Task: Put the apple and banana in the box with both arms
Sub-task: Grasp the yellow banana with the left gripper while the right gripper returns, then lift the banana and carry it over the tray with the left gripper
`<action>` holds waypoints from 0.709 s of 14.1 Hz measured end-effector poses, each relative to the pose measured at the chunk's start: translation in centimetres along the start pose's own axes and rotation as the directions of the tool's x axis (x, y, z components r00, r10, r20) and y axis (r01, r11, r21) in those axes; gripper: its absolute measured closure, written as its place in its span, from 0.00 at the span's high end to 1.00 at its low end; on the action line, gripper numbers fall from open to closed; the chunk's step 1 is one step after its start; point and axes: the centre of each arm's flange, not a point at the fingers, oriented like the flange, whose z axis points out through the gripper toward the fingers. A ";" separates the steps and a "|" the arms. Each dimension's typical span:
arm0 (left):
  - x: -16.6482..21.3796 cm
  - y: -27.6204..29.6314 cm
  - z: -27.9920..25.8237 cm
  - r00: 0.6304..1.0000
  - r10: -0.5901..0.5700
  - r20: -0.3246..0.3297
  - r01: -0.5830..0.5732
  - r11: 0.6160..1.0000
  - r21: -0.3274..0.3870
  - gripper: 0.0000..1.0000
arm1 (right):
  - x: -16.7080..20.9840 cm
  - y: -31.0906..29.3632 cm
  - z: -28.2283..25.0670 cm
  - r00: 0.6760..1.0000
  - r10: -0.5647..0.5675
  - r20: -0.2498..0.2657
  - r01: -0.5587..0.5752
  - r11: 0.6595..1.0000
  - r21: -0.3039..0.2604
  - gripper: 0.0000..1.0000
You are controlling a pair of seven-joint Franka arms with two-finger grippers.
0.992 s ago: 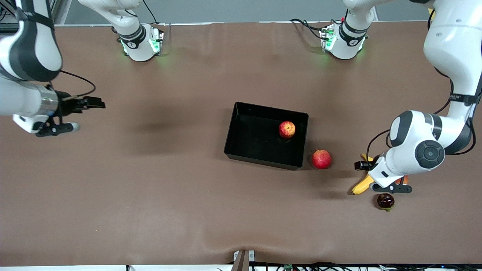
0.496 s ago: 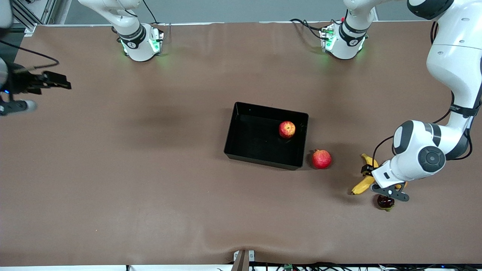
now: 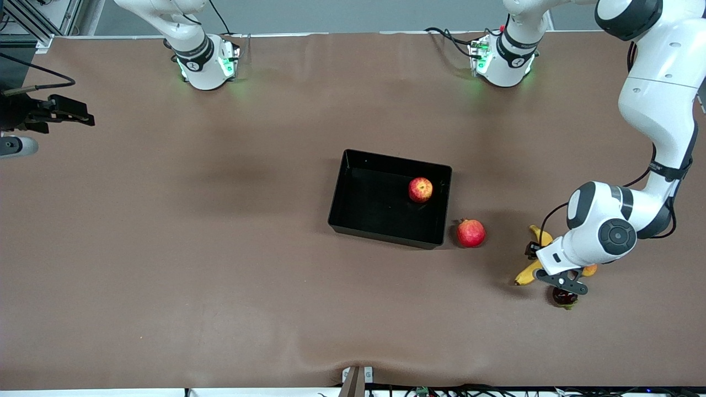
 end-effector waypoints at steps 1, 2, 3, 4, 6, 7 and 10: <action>0.0 -0.1 0.0 1.000 -0.002 0.000 0.002 1.000 0.001 0.44 | -0.5 -0.2 -0.4 1.000 -0.001 -0.006 0.001 1.000 -0.002 1.00; 0.0 -0.3 -0.2 1.000 -0.003 -0.003 0.004 1.000 0.003 0.37 | -1.1 -0.3 -1.0 1.000 0.000 -0.016 0.000 1.000 -0.004 1.00; 0.1 -0.3 -0.5 1.000 -0.004 -0.007 0.004 1.000 0.006 0.37 | -1.7 -0.4 -1.6 1.000 0.000 -0.031 0.000 1.000 -0.008 1.00; 0.2 -0.2 -1.2 1.000 -0.002 -0.007 0.002 1.000 0.009 0.37 | -2.2 -0.5 -2.1 0.999 0.000 -0.044 0.000 1.000 -0.011 1.00; 0.6 0.9 -3.7 1.000 0.004 0.006 -0.004 1.000 0.006 0.37 | -2.9 -0.6 -2.7 0.998 0.003 -0.055 -0.004 1.000 -0.013 1.00; 0.7 1.7 -5.7 1.000 -0.008 0.016 0.008 1.000 -0.004 0.37 | -3.0 -0.5 -2.7 0.999 0.005 -0.054 -0.006 1.000 -0.012 1.00; 1.1 5.6 -12.3 0.995 -0.097 0.024 0.098 0.992 -0.075 0.37 | -3.1 -0.2 -2.4 0.999 0.014 -0.035 -0.014 1.000 -0.006 1.00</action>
